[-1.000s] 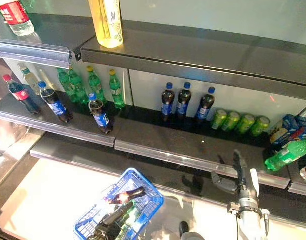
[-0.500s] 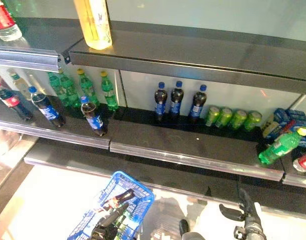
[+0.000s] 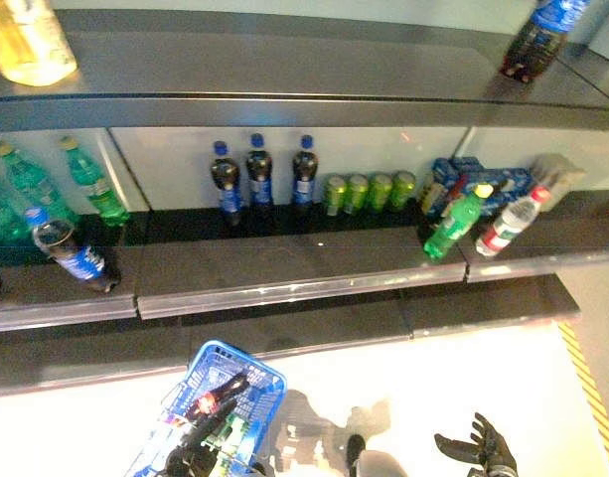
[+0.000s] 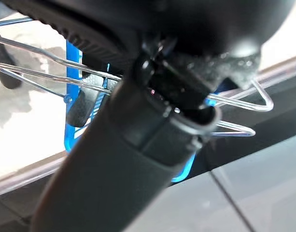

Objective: Pick up the drink and place into the basket.

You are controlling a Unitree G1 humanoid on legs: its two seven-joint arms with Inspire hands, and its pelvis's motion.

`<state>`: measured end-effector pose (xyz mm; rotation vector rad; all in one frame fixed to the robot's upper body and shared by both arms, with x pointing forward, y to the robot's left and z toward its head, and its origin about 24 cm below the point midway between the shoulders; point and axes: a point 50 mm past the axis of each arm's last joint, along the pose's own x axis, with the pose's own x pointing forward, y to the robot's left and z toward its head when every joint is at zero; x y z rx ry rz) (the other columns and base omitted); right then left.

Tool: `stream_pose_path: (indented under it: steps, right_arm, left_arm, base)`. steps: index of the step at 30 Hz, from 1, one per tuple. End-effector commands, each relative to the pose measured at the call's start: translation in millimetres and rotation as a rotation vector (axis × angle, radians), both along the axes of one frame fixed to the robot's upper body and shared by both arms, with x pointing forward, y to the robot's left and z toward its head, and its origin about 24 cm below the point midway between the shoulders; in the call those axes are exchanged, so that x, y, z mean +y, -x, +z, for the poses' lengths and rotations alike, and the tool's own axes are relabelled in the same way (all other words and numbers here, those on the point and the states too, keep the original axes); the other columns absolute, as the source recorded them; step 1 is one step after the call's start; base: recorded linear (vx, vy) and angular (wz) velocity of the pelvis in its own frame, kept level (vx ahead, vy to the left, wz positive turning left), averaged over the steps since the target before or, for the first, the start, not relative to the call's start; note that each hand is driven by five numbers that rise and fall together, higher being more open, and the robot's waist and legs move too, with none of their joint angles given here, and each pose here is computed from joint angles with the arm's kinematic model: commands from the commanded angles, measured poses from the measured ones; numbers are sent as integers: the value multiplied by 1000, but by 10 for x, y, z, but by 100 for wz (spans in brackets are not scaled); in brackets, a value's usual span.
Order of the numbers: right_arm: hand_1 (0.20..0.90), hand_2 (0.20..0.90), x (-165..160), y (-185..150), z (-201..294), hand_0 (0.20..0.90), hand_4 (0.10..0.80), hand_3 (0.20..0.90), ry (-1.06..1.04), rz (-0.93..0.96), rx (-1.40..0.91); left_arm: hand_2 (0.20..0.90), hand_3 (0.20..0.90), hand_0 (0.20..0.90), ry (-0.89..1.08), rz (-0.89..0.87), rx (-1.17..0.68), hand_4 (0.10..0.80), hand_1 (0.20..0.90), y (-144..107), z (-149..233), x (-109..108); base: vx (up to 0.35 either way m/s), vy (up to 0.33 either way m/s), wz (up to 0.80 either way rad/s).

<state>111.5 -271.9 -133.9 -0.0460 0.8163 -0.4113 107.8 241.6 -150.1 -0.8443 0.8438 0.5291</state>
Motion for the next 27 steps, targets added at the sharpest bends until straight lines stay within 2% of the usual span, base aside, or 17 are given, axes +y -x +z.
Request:
stream_pose_path:
  steps: [1,10,27]
  right_arm:
    - [900,900,-161,-145,99,900,800,900,11,-69,-65]
    - [900,900,-143,-66,65,900,800,900,15,-71,-32]
    - [900,900,-115,-7,42,900,800,900,5,-36,-25]
  left_arm:
    - [300,200,300,-70,-145,-251,100,300,-461,262,134]
    - [300,200,300,-43,-203,-232,100,300,-373,200,31]
    - [300,200,300,-52,-201,-207,100,300,-266,165,79]
  base:
    - [-54,-183,-24]
    - [-29,-33,9]
    - [11,15,2]
